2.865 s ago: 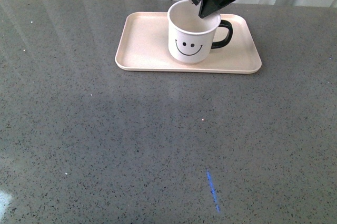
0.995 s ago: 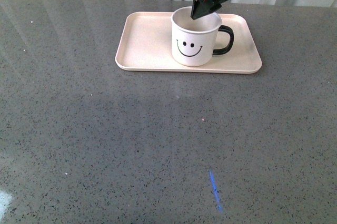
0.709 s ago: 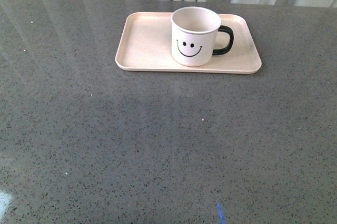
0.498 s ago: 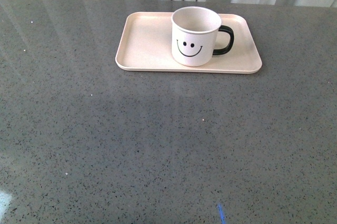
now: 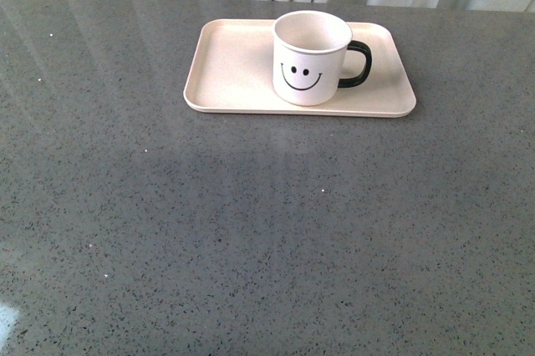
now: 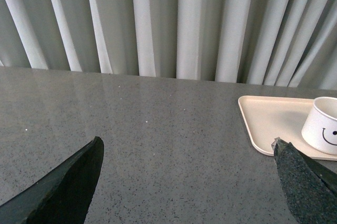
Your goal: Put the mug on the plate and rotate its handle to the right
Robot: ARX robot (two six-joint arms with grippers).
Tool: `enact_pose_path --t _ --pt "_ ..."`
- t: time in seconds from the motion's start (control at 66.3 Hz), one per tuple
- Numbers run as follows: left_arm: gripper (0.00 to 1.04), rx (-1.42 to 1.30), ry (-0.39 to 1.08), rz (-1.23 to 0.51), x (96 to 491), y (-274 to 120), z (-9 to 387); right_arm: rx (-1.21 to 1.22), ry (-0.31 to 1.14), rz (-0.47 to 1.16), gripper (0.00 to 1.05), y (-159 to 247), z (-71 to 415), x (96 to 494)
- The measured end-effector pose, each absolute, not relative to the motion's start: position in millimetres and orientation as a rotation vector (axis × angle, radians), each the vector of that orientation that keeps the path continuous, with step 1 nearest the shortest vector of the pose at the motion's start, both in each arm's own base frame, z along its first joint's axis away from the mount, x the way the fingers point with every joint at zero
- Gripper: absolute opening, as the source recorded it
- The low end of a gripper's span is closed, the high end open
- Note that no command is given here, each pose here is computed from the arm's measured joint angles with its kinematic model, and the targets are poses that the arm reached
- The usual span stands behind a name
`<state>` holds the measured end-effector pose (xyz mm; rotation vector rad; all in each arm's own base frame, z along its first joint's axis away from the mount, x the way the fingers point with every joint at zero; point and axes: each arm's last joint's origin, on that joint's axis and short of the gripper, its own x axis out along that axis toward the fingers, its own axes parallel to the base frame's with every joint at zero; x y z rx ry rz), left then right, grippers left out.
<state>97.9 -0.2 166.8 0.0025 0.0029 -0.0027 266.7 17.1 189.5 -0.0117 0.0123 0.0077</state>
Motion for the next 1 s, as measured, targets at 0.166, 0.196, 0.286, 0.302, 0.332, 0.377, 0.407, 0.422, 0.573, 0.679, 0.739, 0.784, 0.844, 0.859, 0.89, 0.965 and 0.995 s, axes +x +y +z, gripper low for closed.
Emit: enact_pose_path --t 0.166,0.196,0.286,0.302,0.332,0.377,0.407,0.422,0.573,0.679,0.739,0.784,0.844,0.859,0.89,0.965,0.995 --pt "0.96 0.002 0.003 -0.003 98 0 167 -0.011 0.010 0.018 0.02 5 182 230" --pt "0.96 0.002 0.003 -0.003 98 0 167 -0.011 0.012 0.008 0.02 2 180 222" --pt "0.96 0.002 0.003 -0.003 98 0 167 -0.010 0.010 0.000 0.02 0 176 204" --pt "0.96 0.002 0.003 -0.003 98 0 167 -0.010 0.009 0.000 0.02 0 176 203" --pt "0.96 0.002 0.003 -0.003 98 0 167 -0.010 0.010 0.001 0.02 0 175 198" --pt "0.96 0.002 0.003 -0.003 98 0 167 -0.010 0.012 0.000 0.02 0 174 193" --pt "0.96 0.002 0.003 -0.003 98 0 167 -0.010 0.014 -0.001 0.02 0 173 190" --pt "0.96 0.002 0.002 -0.003 98 0 167 -0.010 0.015 -0.001 0.02 0 173 188" --pt "0.96 0.002 0.003 -0.003 98 0 167 -0.010 0.019 0.002 0.02 0 161 173" --pt "0.96 0.002 0.003 -0.003 98 0 167 -0.010 0.020 0.001 0.02 0 161 164" --pt "0.96 0.002 0.003 -0.003 98 0 167 -0.010 0.015 0.001 0.02 0 162 159" --pt "0.96 0.002 0.002 -0.003 98 0 167 -0.010 0.015 0.001 0.02 0 162 154" --pt "0.96 0.002 0.003 -0.003 98 0 167 -0.010 0.017 0.001 0.02 0 162 149" --pt "0.96 0.002 0.003 -0.003 98 0 167 -0.010 0.013 0.001 0.02 0 163 147" --pt "0.96 0.002 0.003 -0.003 98 0 167 -0.010 0.009 0.001 0.02 0 164 145" --pt "0.96 0.002 0.003 -0.003 98 0 167 -0.010 0.001 0.001 0.02 0 167 141" --pt "0.96 0.002 0.003 -0.003 98 0 167 -0.010 -0.002 0.001 0.02 0 168 139"
